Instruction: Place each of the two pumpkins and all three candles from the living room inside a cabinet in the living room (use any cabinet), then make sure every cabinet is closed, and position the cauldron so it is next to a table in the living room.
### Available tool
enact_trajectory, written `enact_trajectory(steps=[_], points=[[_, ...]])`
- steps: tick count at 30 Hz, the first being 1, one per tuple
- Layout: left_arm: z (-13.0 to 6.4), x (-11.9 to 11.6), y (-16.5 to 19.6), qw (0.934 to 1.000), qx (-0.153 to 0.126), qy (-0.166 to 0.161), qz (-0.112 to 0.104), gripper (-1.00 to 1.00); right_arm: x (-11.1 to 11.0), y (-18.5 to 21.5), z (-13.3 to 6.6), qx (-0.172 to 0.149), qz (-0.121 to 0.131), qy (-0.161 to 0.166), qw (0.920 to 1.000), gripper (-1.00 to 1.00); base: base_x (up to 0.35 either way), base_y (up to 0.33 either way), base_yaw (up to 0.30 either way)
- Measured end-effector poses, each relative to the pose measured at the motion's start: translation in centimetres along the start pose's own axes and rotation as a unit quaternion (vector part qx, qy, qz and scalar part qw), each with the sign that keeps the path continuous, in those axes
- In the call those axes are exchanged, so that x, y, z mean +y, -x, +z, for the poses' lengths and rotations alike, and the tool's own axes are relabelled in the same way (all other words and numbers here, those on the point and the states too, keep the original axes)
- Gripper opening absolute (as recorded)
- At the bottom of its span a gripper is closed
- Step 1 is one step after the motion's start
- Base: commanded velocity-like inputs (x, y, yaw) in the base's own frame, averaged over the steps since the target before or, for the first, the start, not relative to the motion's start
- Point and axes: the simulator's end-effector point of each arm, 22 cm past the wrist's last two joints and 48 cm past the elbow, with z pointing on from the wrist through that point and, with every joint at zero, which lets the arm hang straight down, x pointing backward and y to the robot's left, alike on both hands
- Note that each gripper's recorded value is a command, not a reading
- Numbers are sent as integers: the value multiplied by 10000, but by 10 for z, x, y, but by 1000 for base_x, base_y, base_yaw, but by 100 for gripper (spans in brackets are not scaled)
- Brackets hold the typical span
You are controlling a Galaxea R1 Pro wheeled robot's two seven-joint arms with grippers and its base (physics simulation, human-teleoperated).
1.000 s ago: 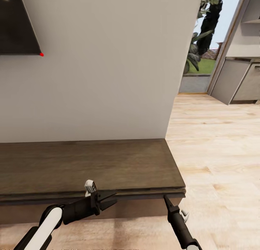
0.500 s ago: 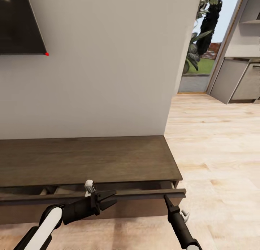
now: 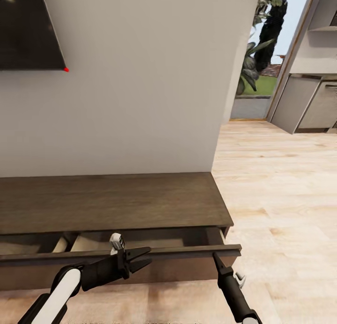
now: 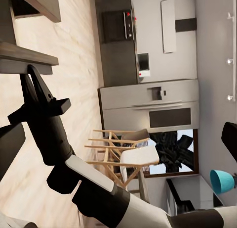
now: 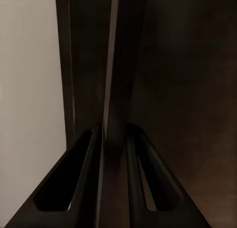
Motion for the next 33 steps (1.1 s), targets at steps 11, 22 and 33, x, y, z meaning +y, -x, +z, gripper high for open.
enact_trajectory(steps=[11,22,33], points=[[0,0,0,10000,0,0,-1,100,0,1,0,-12,0,-1,10000,-100,-101,0,0],[0,0,0,10000,-1,1,-1,100,0,2,0,-23,10,-4,10000,-100,-107,0,0],[0,0,0,10000,0,-2,-2,100,0,2,0,-31,10,-2,10000,-100,-79,0,0]])
